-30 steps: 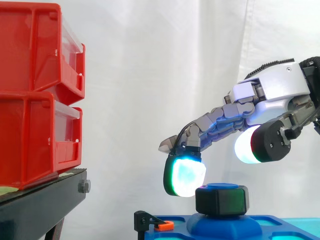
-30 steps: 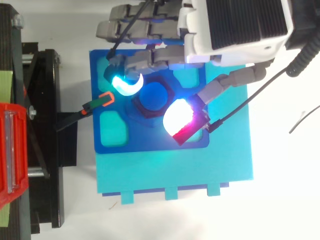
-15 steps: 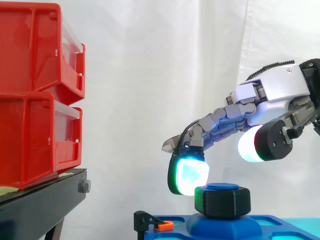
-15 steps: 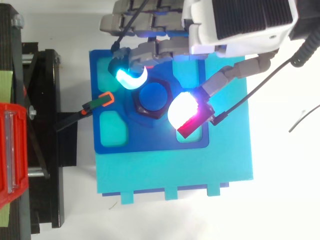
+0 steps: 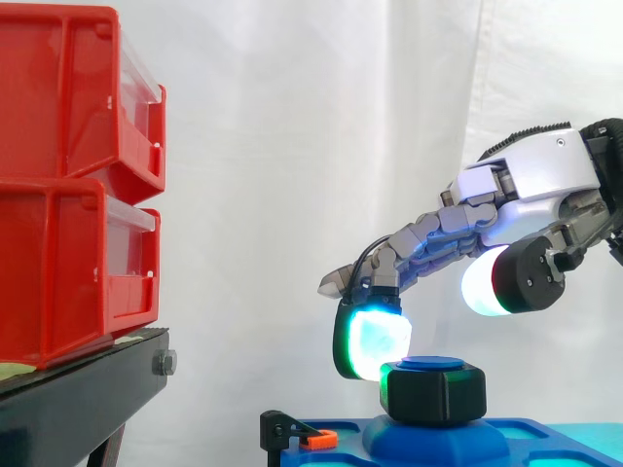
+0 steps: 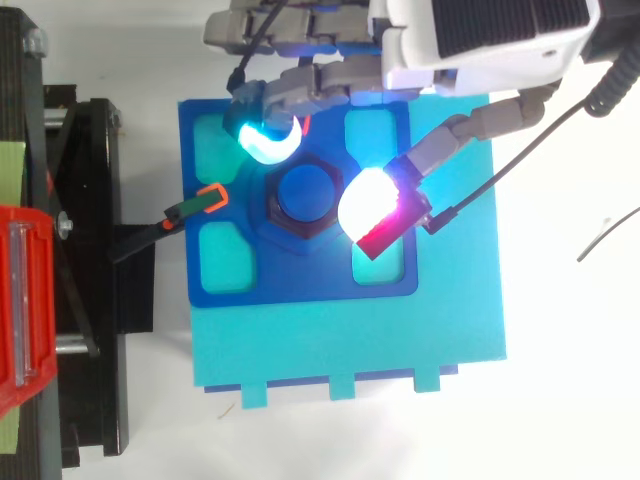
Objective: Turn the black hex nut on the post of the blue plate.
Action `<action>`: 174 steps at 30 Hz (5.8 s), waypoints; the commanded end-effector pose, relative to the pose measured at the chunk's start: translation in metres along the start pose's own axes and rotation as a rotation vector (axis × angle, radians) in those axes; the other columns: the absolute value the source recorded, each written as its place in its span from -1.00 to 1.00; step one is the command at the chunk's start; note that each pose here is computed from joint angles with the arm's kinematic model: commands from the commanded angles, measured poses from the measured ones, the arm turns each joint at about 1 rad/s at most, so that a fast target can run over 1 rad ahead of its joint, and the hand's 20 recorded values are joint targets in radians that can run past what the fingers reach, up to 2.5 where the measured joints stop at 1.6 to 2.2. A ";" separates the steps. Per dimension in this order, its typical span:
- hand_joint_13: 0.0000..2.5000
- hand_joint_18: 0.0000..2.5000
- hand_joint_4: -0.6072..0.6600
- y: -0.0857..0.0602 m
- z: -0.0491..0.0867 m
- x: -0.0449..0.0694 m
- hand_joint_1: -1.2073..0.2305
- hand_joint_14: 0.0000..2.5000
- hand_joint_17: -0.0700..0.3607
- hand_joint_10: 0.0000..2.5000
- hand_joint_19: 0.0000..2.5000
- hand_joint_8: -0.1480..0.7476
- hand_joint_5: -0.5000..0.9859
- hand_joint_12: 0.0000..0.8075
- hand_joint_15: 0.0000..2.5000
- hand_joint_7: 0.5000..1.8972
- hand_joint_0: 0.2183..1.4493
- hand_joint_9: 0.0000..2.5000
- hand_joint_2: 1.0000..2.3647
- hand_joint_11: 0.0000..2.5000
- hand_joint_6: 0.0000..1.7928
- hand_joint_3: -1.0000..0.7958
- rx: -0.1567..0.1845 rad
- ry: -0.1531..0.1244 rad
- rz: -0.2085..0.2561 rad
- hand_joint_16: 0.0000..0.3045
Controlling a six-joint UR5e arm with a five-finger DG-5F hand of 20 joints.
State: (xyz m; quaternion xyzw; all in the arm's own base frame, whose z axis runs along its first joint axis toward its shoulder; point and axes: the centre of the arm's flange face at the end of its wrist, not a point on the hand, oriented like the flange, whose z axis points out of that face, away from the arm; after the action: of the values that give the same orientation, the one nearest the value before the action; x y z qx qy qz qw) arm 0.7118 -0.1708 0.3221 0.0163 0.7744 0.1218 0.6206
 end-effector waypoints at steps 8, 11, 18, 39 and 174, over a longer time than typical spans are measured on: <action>-0.96 -1.00 0.17 0.002 0.003 -0.003 0.17 -1.00 -0.06 -1.00 -0.94 -0.18 -0.62 -0.12 -0.99 -0.45 -0.61 -0.90 -1.00 -1.00 -0.44 -0.44 -0.008 -0.028 -0.001 -0.61; -0.97 -1.00 0.17 0.005 0.007 -0.005 0.17 -1.00 -0.05 -1.00 -0.94 -0.18 -0.62 -0.12 -1.00 -0.46 -0.61 -0.90 -1.00 -1.00 -0.44 -0.44 -0.016 -0.046 0.018 -0.61; -0.97 -1.00 0.18 0.014 0.014 -0.007 0.17 -1.00 -0.05 -1.00 -0.94 -0.18 -0.62 -0.12 -0.99 -0.45 -0.61 -0.90 -1.00 -1.00 -0.44 -0.44 -0.039 -0.071 0.043 -0.61; -0.96 -1.00 0.17 0.043 0.027 -0.004 0.18 -1.00 -0.05 -1.00 -0.94 -0.18 -0.62 -0.11 -0.99 -0.45 -0.61 -0.90 -1.00 -1.00 -0.44 -0.44 -0.036 -0.075 0.036 -0.61; -0.94 -1.00 0.20 0.000 0.000 0.006 0.18 -1.00 -0.06 -1.00 -0.92 -0.16 -0.62 -0.11 -0.99 -0.44 -0.60 -0.88 -1.00 -1.00 -0.44 -0.44 -0.062 -0.008 -0.015 -0.61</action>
State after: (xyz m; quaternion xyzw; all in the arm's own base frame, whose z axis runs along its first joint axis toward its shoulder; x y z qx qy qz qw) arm 0.7110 -0.1673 0.3163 -0.0087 0.7679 0.1418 0.6246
